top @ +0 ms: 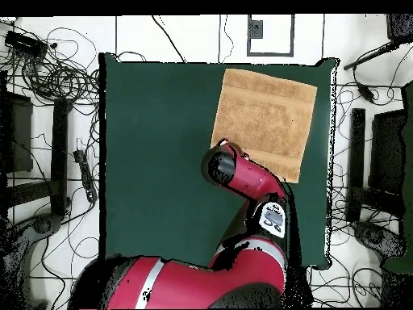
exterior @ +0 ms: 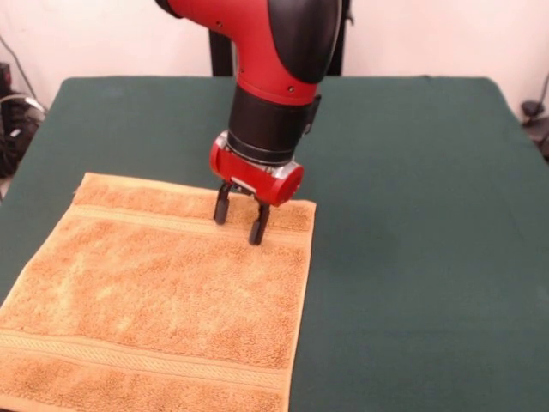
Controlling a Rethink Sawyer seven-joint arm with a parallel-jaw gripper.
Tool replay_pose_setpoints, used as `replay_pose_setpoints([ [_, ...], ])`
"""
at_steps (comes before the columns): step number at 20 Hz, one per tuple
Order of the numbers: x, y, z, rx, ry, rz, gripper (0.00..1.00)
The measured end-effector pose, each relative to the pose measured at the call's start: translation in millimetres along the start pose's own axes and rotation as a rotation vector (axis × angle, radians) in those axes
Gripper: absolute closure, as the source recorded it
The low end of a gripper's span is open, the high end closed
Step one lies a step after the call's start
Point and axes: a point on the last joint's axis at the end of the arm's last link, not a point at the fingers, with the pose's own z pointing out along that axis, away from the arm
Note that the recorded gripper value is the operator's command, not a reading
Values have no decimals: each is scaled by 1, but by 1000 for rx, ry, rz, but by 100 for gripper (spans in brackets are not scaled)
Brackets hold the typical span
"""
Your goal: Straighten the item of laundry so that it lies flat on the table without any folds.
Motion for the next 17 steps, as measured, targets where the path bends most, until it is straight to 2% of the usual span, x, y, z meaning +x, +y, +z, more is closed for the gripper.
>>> replay_pose_setpoints([
  [4, 11, -5, 0, 7, 20, 2, 0],
  [11, 12, -4, -1, 6, 23, 4, 0],
  [14, 12, -6, -5, 7, 40, 8, 0],
  [17, 9, -7, -19, 8, 92, 17, 0],
])
